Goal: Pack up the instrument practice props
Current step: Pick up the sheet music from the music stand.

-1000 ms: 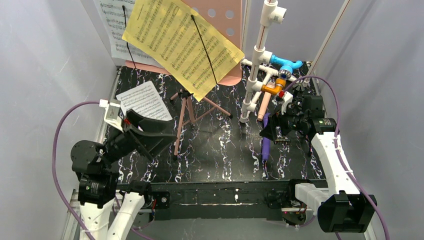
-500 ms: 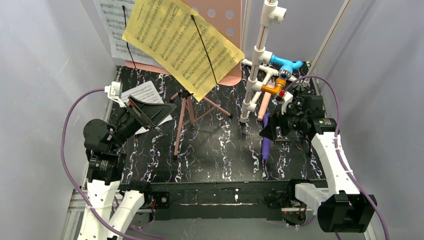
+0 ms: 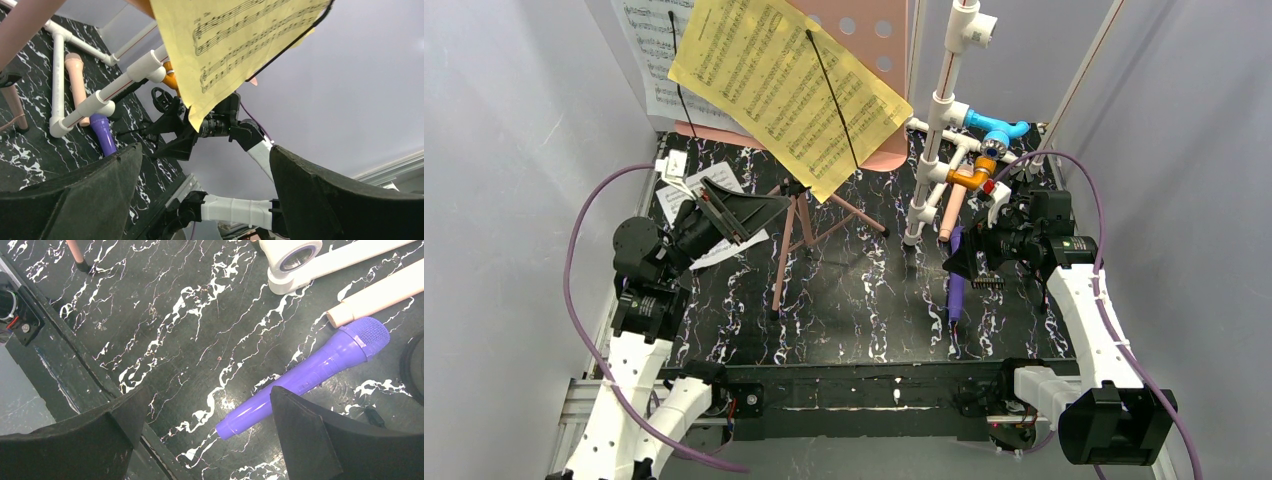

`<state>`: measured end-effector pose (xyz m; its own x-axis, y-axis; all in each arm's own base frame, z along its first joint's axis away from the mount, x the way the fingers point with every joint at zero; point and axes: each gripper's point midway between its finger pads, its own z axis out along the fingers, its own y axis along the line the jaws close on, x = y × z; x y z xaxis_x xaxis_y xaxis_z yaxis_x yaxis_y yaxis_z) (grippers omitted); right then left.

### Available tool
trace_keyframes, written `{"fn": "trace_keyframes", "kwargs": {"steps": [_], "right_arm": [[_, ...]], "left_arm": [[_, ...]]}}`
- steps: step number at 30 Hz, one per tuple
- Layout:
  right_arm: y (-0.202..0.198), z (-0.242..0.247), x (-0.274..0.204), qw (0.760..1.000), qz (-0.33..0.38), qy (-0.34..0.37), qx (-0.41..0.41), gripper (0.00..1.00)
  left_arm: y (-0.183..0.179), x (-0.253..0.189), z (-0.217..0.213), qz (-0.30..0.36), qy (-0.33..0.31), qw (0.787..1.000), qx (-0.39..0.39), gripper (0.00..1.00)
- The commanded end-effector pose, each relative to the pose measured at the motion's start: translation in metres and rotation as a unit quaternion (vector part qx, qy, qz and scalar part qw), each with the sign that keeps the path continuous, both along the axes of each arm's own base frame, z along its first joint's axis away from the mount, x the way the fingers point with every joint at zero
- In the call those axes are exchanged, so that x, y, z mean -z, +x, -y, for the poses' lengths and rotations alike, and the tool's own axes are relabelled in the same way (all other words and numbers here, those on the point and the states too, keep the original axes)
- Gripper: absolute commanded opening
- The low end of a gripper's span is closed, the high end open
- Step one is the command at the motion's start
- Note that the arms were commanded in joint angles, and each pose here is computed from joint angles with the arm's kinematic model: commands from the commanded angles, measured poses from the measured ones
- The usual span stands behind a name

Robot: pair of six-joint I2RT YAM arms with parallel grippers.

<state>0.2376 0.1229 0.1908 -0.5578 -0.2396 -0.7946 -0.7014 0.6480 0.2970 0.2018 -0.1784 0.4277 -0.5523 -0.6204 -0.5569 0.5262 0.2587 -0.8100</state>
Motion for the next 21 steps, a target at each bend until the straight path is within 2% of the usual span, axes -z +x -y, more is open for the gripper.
{"fn": "trace_keyframes", "kwargs": {"steps": [1,21], "right_arm": [[0.002,-0.002,-0.004,1.000,0.008,0.010,-0.005,1.00],[0.002,-0.002,-0.004,1.000,0.011,0.011,-0.006,1.00]], "left_arm": [[0.004,-0.004,0.008,0.031,0.000,0.999,0.006,0.98],[0.015,0.012,0.024,0.025,-0.001,1.000,0.007,0.98]]}}
